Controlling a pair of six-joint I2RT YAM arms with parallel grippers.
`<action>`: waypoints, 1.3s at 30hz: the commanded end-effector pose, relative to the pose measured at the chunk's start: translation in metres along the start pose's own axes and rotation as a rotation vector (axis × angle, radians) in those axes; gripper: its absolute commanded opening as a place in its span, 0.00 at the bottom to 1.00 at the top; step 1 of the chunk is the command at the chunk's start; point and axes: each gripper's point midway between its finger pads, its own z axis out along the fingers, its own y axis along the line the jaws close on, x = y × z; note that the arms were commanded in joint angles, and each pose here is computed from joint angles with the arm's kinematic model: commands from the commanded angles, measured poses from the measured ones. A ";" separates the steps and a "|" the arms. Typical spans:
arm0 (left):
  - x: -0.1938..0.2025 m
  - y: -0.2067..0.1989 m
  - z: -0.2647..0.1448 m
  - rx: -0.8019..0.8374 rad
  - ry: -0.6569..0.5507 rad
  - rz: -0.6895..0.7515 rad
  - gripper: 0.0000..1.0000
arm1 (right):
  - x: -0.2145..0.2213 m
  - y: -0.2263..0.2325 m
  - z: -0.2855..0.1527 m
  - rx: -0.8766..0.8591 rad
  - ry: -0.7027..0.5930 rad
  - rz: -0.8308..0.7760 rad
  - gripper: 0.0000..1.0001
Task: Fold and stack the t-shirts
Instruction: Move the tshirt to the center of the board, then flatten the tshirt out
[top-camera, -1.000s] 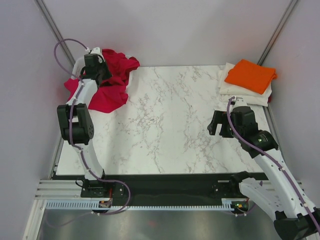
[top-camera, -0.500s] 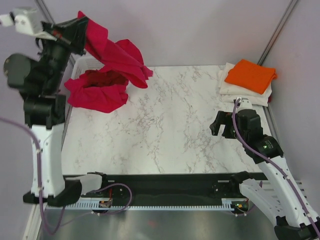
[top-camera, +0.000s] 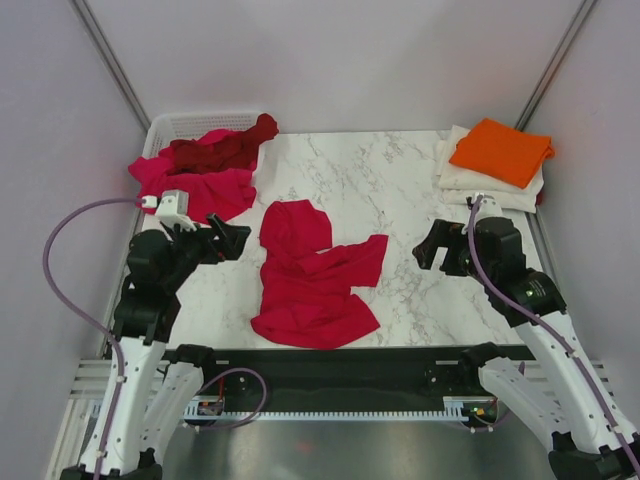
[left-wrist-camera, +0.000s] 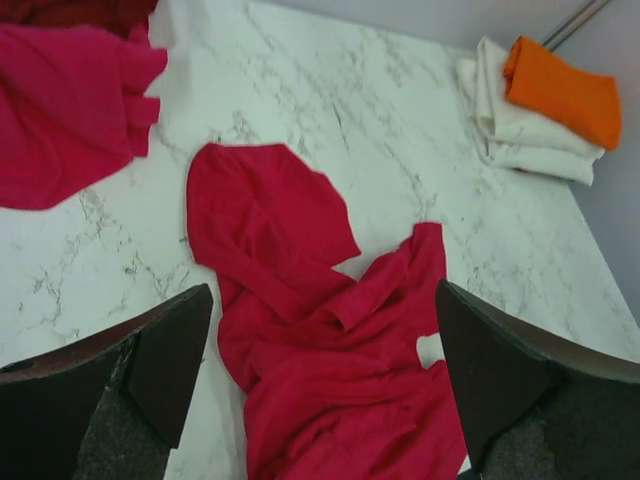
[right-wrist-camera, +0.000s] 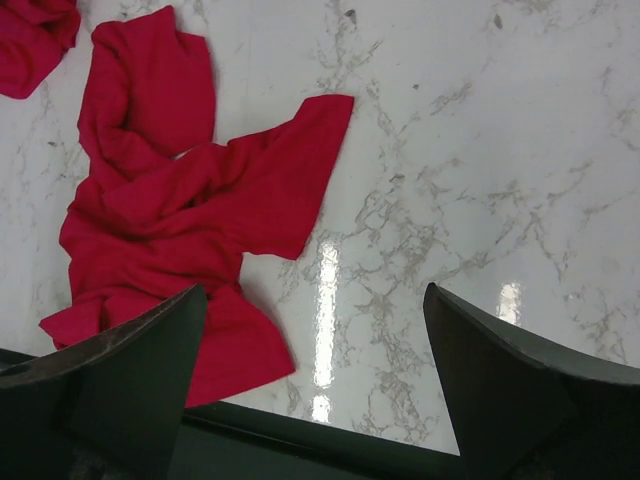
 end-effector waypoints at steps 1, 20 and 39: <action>-0.030 -0.019 -0.035 0.038 -0.150 -0.032 1.00 | 0.007 0.021 0.011 -0.113 0.038 0.024 0.98; 0.162 -0.107 0.024 0.143 0.478 0.104 0.91 | 0.043 -0.030 0.075 0.187 0.198 0.087 0.98; 0.322 -0.244 0.043 0.215 0.767 0.335 0.85 | 0.019 -0.056 0.050 0.322 0.051 0.099 0.98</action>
